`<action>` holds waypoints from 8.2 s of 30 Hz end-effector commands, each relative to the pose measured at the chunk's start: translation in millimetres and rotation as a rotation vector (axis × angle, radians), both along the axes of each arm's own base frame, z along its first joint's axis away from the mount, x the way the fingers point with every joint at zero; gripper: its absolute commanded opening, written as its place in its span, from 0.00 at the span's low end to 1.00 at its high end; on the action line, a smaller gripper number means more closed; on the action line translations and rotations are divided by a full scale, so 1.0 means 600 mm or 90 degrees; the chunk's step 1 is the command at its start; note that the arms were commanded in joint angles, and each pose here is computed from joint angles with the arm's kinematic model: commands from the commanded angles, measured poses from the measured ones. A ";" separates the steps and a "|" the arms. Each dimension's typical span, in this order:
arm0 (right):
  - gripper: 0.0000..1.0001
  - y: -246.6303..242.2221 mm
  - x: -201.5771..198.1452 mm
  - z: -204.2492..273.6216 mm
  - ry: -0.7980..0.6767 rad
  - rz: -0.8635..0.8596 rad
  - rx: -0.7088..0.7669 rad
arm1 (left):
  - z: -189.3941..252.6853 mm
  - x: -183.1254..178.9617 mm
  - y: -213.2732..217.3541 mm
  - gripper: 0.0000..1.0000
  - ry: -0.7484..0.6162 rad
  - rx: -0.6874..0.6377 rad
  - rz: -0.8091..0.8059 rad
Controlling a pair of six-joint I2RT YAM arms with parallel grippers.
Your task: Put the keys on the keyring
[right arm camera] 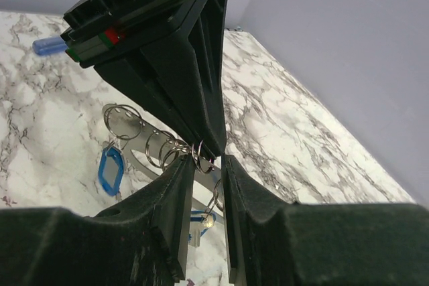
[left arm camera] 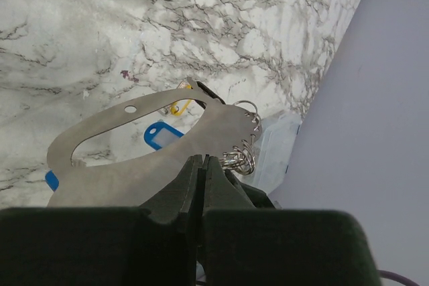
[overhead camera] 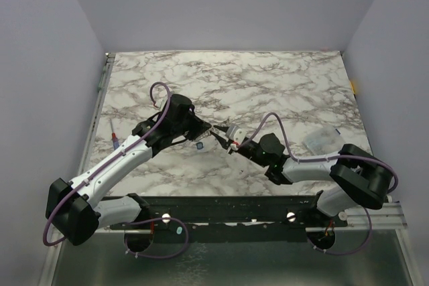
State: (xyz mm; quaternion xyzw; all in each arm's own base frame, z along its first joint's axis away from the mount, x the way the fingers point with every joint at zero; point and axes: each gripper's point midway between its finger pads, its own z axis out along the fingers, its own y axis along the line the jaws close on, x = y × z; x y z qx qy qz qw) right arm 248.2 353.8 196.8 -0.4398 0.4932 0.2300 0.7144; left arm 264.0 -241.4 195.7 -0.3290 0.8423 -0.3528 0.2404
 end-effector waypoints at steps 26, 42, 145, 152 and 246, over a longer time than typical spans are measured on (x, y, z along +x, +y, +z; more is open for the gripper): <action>0.13 -0.024 0.074 -0.012 -0.074 -0.150 -0.076 | 0.034 -0.006 -0.022 0.00 0.002 -0.072 -0.015; 0.01 -0.040 0.065 0.042 -0.109 -0.158 -0.017 | 0.041 -0.018 0.000 0.18 -0.023 -0.075 0.004; 0.01 -0.115 -0.205 0.210 0.090 0.218 0.084 | 0.199 -0.244 -0.120 0.20 -1.158 0.125 -0.910; 0.01 -0.114 -0.209 0.208 0.094 0.227 0.081 | 0.204 -0.237 -0.121 0.04 -1.162 0.144 -0.889; 0.52 -0.184 0.032 -0.209 0.686 -0.031 -0.258 | 0.028 -0.260 -0.003 0.00 -1.045 0.327 -0.951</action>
